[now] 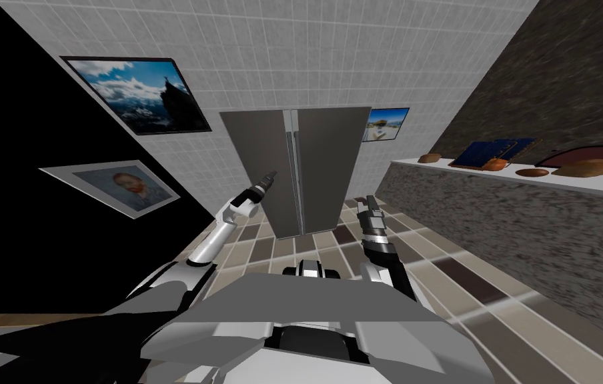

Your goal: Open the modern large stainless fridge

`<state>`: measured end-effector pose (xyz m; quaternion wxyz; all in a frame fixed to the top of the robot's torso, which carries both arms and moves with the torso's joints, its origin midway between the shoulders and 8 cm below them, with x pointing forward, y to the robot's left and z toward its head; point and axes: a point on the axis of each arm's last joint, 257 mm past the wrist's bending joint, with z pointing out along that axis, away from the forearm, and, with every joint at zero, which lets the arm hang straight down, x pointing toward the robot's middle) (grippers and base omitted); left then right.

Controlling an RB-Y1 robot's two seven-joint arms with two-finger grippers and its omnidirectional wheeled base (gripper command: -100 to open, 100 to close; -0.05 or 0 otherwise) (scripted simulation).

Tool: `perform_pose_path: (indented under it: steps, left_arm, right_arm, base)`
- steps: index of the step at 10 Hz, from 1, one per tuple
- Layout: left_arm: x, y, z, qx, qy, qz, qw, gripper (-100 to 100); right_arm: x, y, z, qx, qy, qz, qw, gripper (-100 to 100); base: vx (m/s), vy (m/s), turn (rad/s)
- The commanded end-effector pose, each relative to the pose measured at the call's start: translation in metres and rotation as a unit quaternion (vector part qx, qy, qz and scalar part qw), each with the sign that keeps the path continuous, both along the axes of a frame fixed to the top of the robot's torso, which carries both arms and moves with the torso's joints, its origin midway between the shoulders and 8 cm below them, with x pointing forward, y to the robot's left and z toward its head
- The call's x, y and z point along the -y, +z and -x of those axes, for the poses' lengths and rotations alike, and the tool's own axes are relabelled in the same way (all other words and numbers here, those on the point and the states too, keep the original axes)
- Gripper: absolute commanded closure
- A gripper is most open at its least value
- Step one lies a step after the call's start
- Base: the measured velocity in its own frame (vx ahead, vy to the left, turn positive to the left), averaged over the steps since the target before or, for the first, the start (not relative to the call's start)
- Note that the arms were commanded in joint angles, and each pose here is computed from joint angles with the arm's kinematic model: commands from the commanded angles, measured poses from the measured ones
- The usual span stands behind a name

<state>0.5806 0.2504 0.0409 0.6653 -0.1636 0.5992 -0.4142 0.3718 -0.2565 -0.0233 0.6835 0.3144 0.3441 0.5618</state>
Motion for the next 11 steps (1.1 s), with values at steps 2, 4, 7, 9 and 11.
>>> perform_pose_path:
  steps: [2,4,7,9,11]
  left_arm:
    - [-0.006,0.018,-0.017,-0.009,0.009,-0.019,0.9997,-100]
    - [-0.012,0.029,-0.027,-0.017,0.017,-0.031,0.9992,-100]
    - [-0.03,0.044,-0.045,-0.041,0.039,-0.05,0.9971,-100]
    - [-0.038,0.057,-0.052,-0.048,0.049,-0.059,0.9959,-100]
    - [-0.047,0.07,-0.059,-0.056,0.06,-0.066,0.9945,-100]
  right_arm:
    - [0.0,0.0,0.0,0.0,0.0,0.0,1.0,0]
    - [0.0,0.0,0.0,0.0,0.0,0.0,1.0,0]
    - [0.0,0.0,0.0,0.0,0.0,0.0,1.0,0]
    - [0.0,0.0,0.0,0.0,0.0,0.0,1.0,0]
    - [0.0,0.0,0.0,0.0,0.0,0.0,1.0,0]
  base:
    - [0.024,-0.052,-0.01]
    - [0.026,-0.062,-0.013]
    - [0.017,-0.07,-0.015]
    - [0.015,-0.074,-0.013]
    - [0.016,-0.068,-0.02]
